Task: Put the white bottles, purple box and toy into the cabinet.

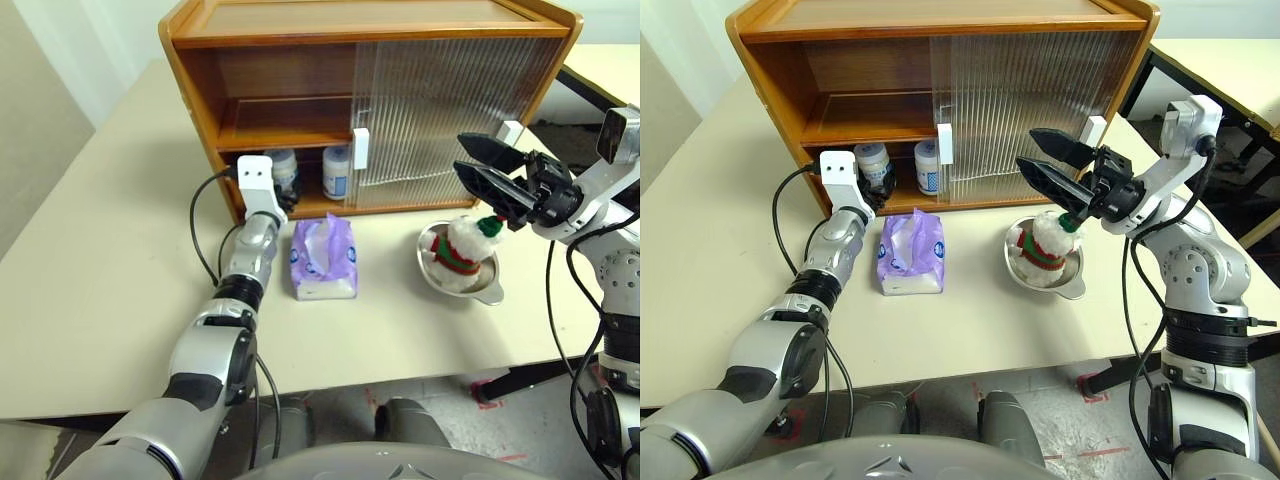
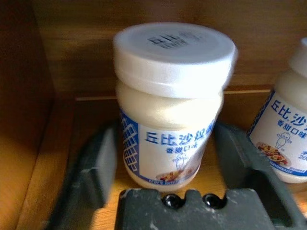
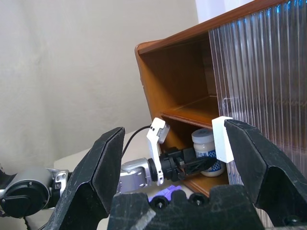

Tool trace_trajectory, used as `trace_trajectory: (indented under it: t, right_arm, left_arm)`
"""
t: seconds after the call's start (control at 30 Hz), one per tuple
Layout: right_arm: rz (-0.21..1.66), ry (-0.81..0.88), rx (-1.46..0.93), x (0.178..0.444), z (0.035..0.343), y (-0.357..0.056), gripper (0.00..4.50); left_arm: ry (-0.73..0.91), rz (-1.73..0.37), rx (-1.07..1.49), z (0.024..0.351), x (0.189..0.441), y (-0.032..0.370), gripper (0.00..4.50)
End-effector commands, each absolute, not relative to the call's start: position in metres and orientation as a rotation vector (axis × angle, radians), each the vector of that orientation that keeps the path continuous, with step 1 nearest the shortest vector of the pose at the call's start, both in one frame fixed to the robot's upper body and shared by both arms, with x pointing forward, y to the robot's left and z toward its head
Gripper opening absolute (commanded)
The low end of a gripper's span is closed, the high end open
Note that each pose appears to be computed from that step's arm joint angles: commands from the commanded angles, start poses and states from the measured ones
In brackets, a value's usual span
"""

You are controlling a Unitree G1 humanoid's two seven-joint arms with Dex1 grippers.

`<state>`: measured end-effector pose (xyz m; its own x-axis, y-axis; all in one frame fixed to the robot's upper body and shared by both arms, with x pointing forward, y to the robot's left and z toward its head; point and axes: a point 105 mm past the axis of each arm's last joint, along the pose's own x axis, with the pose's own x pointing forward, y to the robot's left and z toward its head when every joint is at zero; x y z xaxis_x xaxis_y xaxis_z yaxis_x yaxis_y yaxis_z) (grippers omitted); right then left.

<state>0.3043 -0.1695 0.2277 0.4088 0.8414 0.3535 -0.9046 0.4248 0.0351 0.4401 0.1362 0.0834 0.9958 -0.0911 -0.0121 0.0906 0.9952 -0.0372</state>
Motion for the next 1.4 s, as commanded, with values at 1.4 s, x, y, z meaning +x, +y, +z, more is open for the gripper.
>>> trace_trajectory:
  t: [1.4]
  right_arm:
    - [1.161, -0.325, 0.229, 0.312, 0.235, -0.164, 4.5]
  left_arm:
    - [-0.021, -1.063, -0.13, 0.132, 0.315, 0.146, 4.48]
